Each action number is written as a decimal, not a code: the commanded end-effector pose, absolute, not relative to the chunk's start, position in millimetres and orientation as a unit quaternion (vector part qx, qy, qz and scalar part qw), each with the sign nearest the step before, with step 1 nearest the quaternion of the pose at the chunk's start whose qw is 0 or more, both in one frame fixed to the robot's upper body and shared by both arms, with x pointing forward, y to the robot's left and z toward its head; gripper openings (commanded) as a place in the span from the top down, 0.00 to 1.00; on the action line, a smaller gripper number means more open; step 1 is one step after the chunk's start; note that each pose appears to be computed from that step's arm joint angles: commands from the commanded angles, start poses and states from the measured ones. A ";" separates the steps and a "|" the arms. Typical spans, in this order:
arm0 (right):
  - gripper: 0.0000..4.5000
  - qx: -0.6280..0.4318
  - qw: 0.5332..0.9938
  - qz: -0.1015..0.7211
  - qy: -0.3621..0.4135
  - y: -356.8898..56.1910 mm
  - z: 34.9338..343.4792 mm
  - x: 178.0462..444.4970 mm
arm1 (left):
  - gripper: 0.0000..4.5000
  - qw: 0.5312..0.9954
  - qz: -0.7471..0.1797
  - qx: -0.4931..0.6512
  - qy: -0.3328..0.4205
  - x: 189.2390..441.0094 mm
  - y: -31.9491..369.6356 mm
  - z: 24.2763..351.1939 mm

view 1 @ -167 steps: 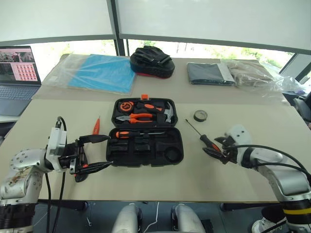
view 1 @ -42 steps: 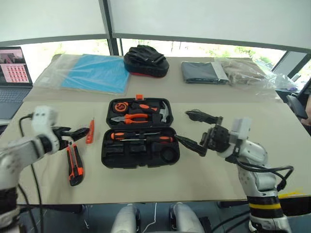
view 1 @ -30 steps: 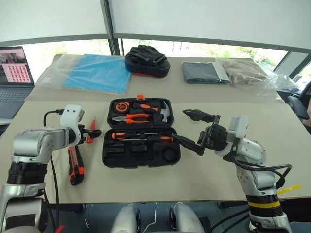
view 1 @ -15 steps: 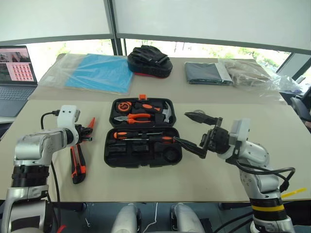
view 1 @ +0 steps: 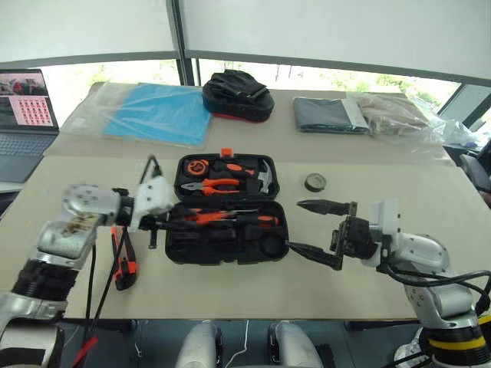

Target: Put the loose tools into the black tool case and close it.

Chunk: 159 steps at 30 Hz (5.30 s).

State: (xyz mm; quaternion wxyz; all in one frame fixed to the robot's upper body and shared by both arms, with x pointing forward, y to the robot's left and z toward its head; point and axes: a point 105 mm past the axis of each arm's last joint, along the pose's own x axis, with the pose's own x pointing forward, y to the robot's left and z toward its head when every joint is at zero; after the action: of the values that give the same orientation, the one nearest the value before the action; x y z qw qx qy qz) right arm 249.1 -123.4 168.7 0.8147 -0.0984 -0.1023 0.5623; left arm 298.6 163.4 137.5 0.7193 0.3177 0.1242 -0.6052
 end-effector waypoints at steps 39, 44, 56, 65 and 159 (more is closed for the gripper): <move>0.00 -0.087 0.817 0.557 -0.122 -108.6 173.5 242.2 | 0.62 0.690 -0.549 0.397 0.254 304.8 154.2 114.4; 0.00 -0.081 0.812 0.566 -0.116 -106.6 171.3 240.3 | 0.37 0.721 -0.552 0.378 0.179 313.6 154.1 139.2; 0.00 -0.077 0.808 0.574 -0.107 -105.0 171.0 243.8 | 0.49 0.758 -0.577 0.294 0.074 318.3 158.8 164.0; 0.00 -0.085 0.817 0.557 -0.124 -105.1 174.5 249.5 | 0.99 0.768 -0.586 0.246 0.075 314.4 152.1 130.1; 0.00 -0.051 0.758 0.621 -0.194 -100.6 165.5 211.2 | 0.01 0.990 -0.014 0.078 0.115 117.8 354.8 106.0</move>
State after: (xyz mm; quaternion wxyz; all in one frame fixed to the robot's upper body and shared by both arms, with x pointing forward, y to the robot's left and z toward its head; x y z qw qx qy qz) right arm 215.3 -100.9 157.0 0.7680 -0.0417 -0.1687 0.6164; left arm 110.4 364.0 92.3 0.9882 0.0689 0.1367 0.0014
